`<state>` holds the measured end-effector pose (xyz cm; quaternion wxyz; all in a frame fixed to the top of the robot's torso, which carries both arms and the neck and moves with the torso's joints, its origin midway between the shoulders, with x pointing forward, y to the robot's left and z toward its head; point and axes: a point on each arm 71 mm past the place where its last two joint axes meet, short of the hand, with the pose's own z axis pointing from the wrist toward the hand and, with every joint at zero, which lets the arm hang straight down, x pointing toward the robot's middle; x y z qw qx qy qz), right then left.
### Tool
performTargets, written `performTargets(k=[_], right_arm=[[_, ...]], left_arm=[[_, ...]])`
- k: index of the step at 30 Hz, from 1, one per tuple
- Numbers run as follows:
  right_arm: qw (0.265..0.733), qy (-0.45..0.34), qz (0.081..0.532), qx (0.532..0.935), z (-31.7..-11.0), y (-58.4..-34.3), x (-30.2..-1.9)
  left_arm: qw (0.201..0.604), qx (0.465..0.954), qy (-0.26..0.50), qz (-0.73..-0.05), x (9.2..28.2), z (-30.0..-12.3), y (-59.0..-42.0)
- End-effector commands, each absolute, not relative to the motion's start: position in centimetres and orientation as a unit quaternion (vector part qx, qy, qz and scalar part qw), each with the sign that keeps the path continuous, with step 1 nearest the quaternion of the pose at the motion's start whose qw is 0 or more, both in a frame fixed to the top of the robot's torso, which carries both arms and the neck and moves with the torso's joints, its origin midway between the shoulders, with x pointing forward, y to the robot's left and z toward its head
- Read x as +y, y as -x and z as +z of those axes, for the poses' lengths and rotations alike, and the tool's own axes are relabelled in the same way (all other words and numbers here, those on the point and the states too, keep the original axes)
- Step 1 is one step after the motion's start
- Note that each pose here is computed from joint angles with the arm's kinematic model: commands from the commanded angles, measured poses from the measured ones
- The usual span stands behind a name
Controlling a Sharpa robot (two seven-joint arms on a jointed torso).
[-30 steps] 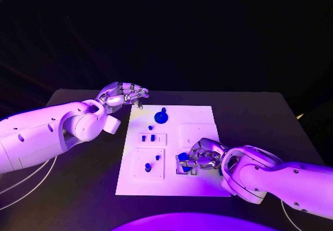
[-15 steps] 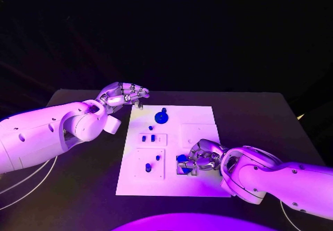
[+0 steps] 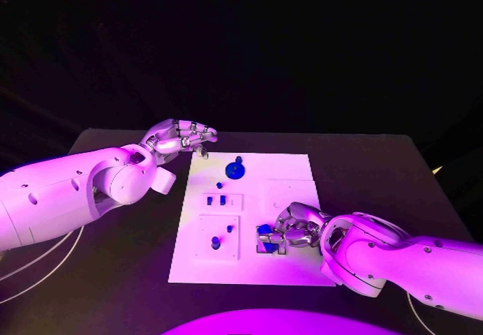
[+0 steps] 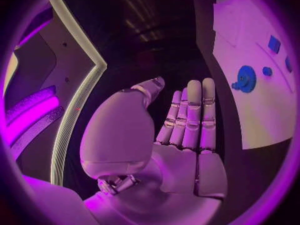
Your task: Assemble the parts on the task board
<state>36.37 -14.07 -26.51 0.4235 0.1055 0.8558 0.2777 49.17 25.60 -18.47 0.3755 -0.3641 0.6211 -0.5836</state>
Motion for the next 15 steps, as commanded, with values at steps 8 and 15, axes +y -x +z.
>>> performTargets(k=[8, 15], right_arm=[[0.440, -0.081, 0.269, 0.853, -26.48, -36.50, -13.76], [0.443, -0.073, 0.270, 0.852, -26.37, -36.38, -13.70]], left_arm=[[0.368, 0.623, 0.359, -0.589, 25.38, -18.40, -49.06], [0.369, 0.623, 0.360, -0.588, 25.47, -18.38, -49.04]])
